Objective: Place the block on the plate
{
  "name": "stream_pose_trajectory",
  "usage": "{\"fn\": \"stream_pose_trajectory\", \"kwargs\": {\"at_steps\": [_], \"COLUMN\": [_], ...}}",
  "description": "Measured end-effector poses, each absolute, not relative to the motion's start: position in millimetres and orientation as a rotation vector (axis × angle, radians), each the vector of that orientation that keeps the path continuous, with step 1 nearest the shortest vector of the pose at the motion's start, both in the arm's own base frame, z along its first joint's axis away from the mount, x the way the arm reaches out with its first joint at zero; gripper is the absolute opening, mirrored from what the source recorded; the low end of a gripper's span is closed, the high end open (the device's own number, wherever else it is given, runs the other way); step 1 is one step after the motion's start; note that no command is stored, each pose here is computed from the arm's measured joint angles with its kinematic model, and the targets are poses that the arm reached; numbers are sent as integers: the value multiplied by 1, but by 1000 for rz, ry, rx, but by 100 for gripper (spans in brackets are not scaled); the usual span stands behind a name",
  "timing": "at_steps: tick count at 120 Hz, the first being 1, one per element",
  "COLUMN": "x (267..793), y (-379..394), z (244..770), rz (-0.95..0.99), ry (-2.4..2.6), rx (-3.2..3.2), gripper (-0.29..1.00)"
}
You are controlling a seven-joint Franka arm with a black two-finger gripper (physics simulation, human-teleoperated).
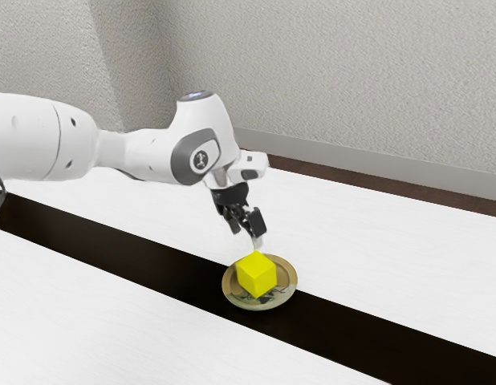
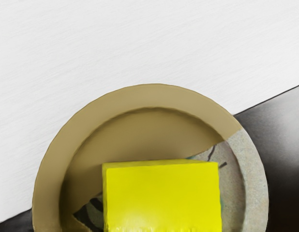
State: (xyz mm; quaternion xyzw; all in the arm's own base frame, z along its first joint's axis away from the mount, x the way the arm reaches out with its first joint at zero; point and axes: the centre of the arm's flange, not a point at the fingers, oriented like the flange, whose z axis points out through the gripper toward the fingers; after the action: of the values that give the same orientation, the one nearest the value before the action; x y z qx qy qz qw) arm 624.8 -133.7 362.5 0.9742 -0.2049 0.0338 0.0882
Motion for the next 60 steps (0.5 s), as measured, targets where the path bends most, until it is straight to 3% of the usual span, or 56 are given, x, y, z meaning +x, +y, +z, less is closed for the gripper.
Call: {"fn": "stream_pose_trajectory", "kwargs": {"at_steps": [33,60], "x": [626,625], "y": [-132,-129], "z": [463,485], "rz": [136,57], "ry": [-771,-836], "rx": [2967,3014], "gripper": [69,70]}}
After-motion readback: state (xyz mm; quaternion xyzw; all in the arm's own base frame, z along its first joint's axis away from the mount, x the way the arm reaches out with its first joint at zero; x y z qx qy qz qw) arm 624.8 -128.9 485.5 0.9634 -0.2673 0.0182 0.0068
